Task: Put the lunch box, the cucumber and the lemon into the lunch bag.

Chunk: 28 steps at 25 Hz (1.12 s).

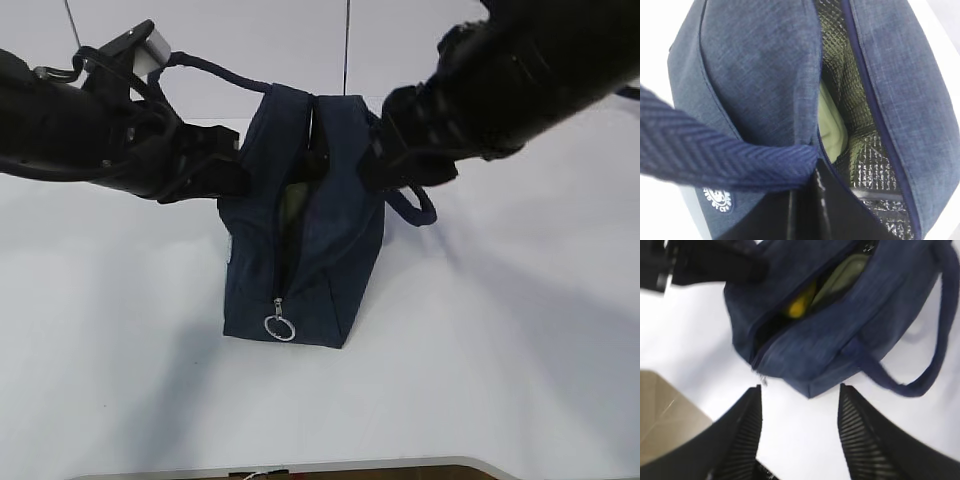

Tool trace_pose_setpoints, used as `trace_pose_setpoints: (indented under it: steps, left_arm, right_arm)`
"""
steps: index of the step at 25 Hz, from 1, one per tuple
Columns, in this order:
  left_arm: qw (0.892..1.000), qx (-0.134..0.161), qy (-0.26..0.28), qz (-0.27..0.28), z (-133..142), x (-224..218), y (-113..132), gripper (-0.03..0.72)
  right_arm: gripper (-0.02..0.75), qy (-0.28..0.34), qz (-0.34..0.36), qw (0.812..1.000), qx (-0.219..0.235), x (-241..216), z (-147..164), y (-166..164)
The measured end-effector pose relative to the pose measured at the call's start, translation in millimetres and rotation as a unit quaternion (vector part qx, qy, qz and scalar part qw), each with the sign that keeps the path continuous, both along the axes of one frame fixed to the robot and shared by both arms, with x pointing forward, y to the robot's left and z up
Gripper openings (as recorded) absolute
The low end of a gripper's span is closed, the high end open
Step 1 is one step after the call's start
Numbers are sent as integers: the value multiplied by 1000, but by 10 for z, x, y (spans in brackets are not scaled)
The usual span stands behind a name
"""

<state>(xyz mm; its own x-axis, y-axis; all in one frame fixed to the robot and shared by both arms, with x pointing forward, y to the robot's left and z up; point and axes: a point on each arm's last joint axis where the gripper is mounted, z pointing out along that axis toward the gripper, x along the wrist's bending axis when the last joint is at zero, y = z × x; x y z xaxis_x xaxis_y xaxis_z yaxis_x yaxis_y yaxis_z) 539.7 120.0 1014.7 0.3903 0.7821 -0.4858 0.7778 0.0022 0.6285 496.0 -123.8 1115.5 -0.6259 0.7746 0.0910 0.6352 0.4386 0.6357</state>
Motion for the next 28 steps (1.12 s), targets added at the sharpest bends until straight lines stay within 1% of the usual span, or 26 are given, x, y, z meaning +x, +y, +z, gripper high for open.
trace_pose_setpoints:
  steps: [5, 7, 11, 15, 20, 23, 25, 28]
  left_arm:
    - [1000, 0, 0, 0, 0, 0, 0, -6]
    - [1000, 0, 0, 0, 0, 0, 0, -6]
    - [1000, 0, 1, -1, 0, -2, -1, -6]
    - [1000, 0, 1, -1, -1, -3, -2, -6]
    - [1000, 0, 1, -1, -1, -3, -2, -6]
    - [1000, 0, 1, -1, -1, -3, -2, -6]
    - [1000, 0, 1, -2, -1, -3, -1, -6]
    - [1000, 0, 1, -3, -1, -4, -2, -6]
  right_arm:
    - [400, 7, 49, 999, 15, -235, -178, -54]
    - [400, 16, 80, 997, 18, -301, -291, -45]
    - [400, 28, 150, 987, 43, -426, -489, 7]
    - [400, 6, 224, 972, 65, -530, -646, 51]
    - [400, -35, 302, 951, 64, -659, -892, 31]
    - [400, -56, 326, 941, 68, -717, -1004, 18]
    - [401, -65, 329, 939, 71, -711, -1036, 25]
    - [403, -82, 343, 934, 61, -658, -1102, 53]
